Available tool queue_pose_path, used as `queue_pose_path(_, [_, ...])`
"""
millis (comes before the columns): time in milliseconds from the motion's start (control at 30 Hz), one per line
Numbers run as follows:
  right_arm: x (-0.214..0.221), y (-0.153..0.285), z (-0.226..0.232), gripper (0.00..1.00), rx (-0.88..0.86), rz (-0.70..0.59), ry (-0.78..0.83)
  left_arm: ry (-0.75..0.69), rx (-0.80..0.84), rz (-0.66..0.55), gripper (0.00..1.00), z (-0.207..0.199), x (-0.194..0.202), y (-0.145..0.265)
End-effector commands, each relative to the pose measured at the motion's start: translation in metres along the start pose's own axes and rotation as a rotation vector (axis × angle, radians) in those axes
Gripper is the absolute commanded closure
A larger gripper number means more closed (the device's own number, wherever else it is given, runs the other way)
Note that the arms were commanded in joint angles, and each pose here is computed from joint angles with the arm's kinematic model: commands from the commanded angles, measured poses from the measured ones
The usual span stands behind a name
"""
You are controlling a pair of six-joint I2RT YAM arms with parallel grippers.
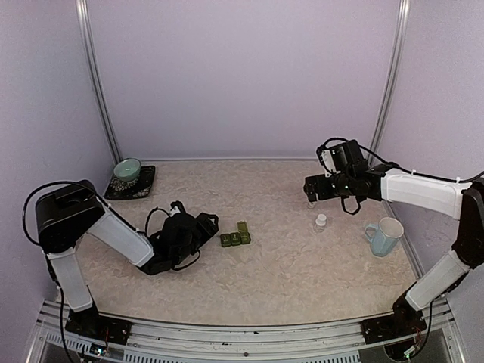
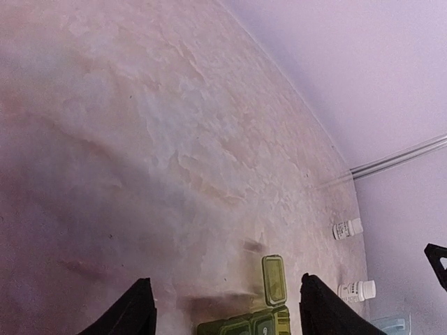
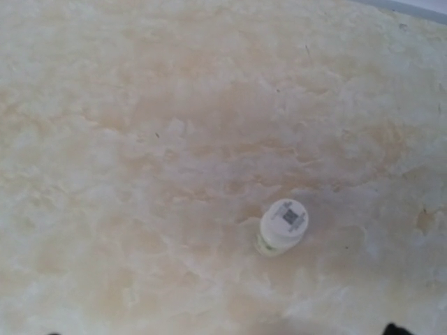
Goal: Sort the pills into containers
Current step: Place the pill container at the center of the board, then place the pill bottle at the center of the board.
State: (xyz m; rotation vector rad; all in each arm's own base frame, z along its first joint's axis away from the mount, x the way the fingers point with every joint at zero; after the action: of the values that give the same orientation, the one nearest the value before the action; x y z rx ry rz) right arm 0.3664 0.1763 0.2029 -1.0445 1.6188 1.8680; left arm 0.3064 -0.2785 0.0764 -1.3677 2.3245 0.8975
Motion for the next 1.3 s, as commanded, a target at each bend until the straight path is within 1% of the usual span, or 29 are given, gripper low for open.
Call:
queue_pose_path(0, [0.002,-0.02,-0.008,0.06,0.06,0.0,0.025,-0.067,0.009,-0.037,0.22,-0.013,-0.018,0.012])
queue_pose_path(67, [0.005,-0.029,-0.01,0.11,0.076,0.006,0.024,-0.095,0.01,-0.039,0.12,-0.019,-0.023,0.017])
queue_pose_path(133, [0.008,-0.037,-0.014,0.12,0.091,0.007,0.012,-0.12,0.017,-0.033,0.03,-0.024,-0.025,0.022])
queue_pose_path(167, [0.009,-0.041,-0.016,0.12,0.096,0.008,0.001,-0.128,0.024,-0.034,0.01,-0.028,-0.027,0.026])
queue_pose_path(267, [0.013,-0.053,-0.025,0.14,0.085,0.007,-0.033,-0.16,0.038,-0.032,0.01,-0.034,-0.028,0.035])
queue_pose_path(433, [0.022,-0.078,-0.03,0.23,0.036,0.016,-0.049,-0.193,0.052,-0.043,0.01,-0.04,-0.029,0.052])
queue_pose_path(733, [0.039,-0.115,-0.031,0.33,0.027,0.052,-0.043,-0.212,0.047,-0.07,0.01,-0.04,-0.039,0.069])
queue_pose_path(900, [0.038,-0.126,-0.031,0.35,0.015,0.051,-0.046,-0.206,0.043,-0.078,0.01,-0.037,-0.042,0.074])
queue_pose_path(1000, [0.038,-0.133,-0.032,0.39,0.022,0.055,-0.045,-0.206,0.041,-0.081,0.01,-0.036,-0.043,0.077])
queue_pose_path(1100, [0.039,-0.14,-0.033,0.41,0.024,0.066,-0.042,-0.206,0.038,-0.087,0.01,-0.035,-0.045,0.079])
queue_pose_path(1167, [0.043,-0.143,-0.033,0.45,0.029,0.079,-0.036,-0.205,0.04,-0.088,0.01,-0.036,-0.046,0.08])
queue_pose_path(1267, [0.046,-0.146,-0.033,0.58,0.031,0.092,-0.033,-0.206,0.042,-0.093,0.01,-0.037,-0.048,0.082])
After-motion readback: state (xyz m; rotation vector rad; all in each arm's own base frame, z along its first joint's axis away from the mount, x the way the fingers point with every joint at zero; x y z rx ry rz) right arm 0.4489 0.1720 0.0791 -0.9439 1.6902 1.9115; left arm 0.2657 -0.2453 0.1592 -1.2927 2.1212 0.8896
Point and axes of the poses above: each gripper's point midway between its finger pads, its own y axis back along the fingers, its own z axis along the line the jaws close on, x = y × z, the point moved 4 cm from there along y, back along the fingers
